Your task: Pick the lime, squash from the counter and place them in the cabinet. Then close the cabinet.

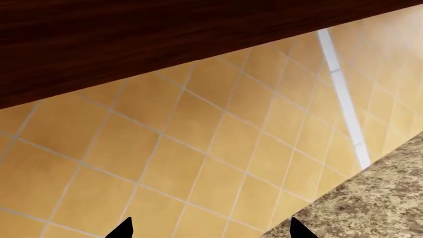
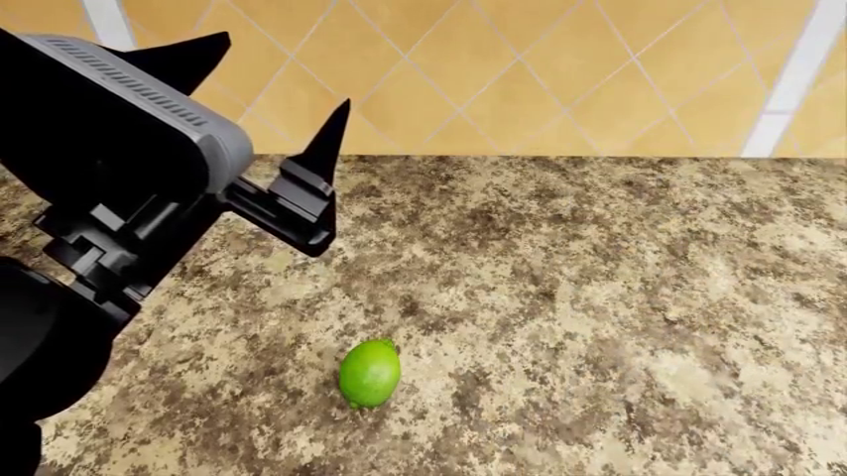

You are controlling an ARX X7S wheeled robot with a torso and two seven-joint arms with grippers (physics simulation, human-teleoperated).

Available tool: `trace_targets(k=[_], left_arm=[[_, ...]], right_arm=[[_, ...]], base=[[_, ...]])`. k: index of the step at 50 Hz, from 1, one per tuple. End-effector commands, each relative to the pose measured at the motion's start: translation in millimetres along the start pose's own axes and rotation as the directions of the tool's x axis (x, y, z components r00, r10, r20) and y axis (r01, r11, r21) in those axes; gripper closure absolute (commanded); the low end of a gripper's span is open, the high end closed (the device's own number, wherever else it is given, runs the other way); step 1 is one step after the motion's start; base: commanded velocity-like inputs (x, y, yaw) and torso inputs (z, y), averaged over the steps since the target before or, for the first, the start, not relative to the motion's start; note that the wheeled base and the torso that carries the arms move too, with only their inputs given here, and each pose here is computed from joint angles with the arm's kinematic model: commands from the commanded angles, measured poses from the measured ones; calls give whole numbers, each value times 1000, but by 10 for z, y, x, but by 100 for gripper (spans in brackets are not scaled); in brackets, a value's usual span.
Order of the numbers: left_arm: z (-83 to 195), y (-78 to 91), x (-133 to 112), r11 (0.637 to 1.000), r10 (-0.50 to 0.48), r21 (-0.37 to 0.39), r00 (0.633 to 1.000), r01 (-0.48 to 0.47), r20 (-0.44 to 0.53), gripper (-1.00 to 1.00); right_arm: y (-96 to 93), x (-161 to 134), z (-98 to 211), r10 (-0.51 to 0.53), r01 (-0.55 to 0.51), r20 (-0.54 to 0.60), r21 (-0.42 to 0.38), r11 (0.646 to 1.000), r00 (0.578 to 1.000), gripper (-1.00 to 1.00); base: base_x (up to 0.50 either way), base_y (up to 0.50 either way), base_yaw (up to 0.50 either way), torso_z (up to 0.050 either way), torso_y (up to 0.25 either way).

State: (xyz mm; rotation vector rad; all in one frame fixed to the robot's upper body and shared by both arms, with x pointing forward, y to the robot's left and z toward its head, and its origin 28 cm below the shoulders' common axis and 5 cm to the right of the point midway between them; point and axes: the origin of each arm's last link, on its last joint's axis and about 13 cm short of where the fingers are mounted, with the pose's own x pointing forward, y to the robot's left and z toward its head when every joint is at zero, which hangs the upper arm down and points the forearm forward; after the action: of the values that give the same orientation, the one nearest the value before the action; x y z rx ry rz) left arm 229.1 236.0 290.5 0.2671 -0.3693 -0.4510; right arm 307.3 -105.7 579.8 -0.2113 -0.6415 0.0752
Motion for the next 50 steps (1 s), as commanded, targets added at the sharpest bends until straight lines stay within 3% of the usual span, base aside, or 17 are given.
trace_targets(k=[1, 2, 3, 7, 16, 27, 40, 50], left_arm=[[25, 17, -18, 1000, 6, 1, 1000, -6, 3, -100], [27, 20, -18, 1000, 6, 2, 1000, -6, 4, -100], [29, 21, -18, 1000, 6, 2, 1000, -6, 5, -100], [28, 19, -22, 1000, 6, 1, 1000, -6, 5, -100], [-6, 17, -12, 1000, 11, -2, 1000, -11, -3, -100], [-75, 11, -15, 1000, 11, -12, 1000, -11, -11, -100], [-88, 26, -23, 999, 30, -17, 1000, -30, -2, -100], [-101, 47, -34, 999, 37, -15, 999, -37, -7, -100]], right_arm=[[-2, -20, 93, 1, -2, -101, -8, 1000, 995, 100], [-2, -24, 95, 0, 0, -108, -6, 1000, 994, 100], [-2, -28, 100, -1, 1, -112, 0, 1000, 994, -100], [1, -37, 149, 4, -4, -91, 8, 1000, 996, -100], [19, -36, 274, 63, -64, 73, 6, 998, 995, -100], [78, -189, 286, 170, -163, 211, -50, 985, 963, -100], [-1, -727, 167, 321, -315, 273, -67, 947, 907, -100], [-60, -1106, 168, 337, -314, 320, -122, 942, 886, -100]], base=[[0, 0, 0, 0, 0], [0, 0, 0, 0, 0], [0, 0, 0, 0, 0], [0, 0, 0, 0, 3], [0, 0, 0, 0, 0], [0, 0, 0, 0, 0], [0, 0, 0, 0, 0], [0, 0, 0, 0, 0]])
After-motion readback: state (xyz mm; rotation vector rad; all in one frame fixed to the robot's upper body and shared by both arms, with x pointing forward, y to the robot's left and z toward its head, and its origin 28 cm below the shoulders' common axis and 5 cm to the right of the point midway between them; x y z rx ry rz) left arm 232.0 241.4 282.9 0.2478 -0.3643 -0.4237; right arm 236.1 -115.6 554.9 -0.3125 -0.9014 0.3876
